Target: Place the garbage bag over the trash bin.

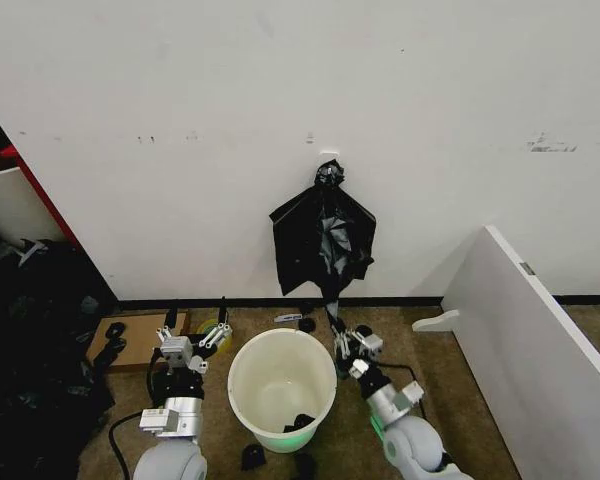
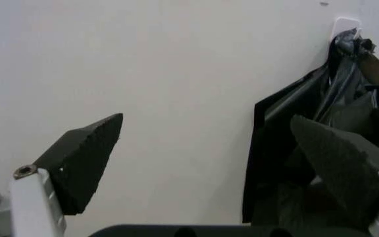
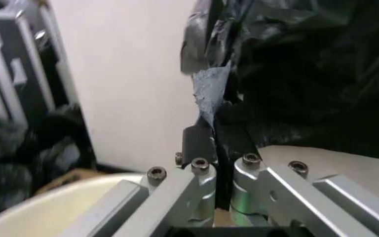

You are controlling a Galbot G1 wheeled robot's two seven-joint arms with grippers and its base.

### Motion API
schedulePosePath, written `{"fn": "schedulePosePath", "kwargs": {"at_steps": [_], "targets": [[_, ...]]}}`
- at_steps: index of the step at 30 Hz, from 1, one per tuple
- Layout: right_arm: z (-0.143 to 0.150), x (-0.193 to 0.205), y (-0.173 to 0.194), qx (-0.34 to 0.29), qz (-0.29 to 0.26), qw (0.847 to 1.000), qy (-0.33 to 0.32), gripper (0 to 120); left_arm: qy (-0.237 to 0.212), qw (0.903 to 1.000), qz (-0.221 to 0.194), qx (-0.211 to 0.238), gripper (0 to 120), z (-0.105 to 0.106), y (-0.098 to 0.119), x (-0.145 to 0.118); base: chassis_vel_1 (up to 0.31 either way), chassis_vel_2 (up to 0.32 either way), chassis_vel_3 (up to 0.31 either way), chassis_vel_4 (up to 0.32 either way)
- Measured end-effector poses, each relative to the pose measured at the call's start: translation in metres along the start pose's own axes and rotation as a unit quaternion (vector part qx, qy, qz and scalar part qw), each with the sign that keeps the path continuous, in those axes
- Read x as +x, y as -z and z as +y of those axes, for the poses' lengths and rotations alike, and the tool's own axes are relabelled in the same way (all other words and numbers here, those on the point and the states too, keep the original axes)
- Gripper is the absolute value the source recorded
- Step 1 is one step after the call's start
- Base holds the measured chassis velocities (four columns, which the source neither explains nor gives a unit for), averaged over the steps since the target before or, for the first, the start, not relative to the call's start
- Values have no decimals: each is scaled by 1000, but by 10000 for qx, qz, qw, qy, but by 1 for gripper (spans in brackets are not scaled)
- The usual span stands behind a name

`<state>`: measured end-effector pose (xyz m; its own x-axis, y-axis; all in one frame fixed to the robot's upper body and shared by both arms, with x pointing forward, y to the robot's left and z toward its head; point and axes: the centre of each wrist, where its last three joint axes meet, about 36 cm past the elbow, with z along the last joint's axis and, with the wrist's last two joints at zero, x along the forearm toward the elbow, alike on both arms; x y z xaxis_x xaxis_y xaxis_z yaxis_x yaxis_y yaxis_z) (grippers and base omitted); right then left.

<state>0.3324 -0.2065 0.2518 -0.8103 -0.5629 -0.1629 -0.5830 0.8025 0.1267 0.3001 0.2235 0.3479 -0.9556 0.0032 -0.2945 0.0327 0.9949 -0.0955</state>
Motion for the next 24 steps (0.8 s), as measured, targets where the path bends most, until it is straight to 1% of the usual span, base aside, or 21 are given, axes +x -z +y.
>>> {"fn": "schedulePosePath", "kwargs": {"at_steps": [2,8,12,16,18,21,23,24], "targets": [[-1,4,-1,81,28,10000,52,0,-6,10000,-6,-4,100,0,0,-1,0,0,0,0],[-17,25,-7,653,184,9964,504,0,-27,10000,-21,-16,100,1,0,-5,0,0,0,0],[-21,29,-10,746,219,9956,530,0,-24,10000,-19,-21,100,1,-1,-6,0,0,0,0],[-24,26,-15,909,127,9947,455,1,-19,10000,-17,-23,100,2,-3,-7,0,0,0,0],[-25,21,-14,930,19,9949,401,8,-16,10000,-10,-24,100,2,-4,-7,0,0,0,0],[-27,15,-11,967,-193,9941,457,22,-7,10000,11,-32,100,2,-6,-7,0,0,0,0],[-27,14,-7,1023,-239,9932,509,30,2,10000,17,-34,100,3,-7,-8,0,0,0,0],[-27,14,-7,1023,-239,9932,509,30,2,10000,17,-34,100,3,-7,-8,0,0,0,0]]}}
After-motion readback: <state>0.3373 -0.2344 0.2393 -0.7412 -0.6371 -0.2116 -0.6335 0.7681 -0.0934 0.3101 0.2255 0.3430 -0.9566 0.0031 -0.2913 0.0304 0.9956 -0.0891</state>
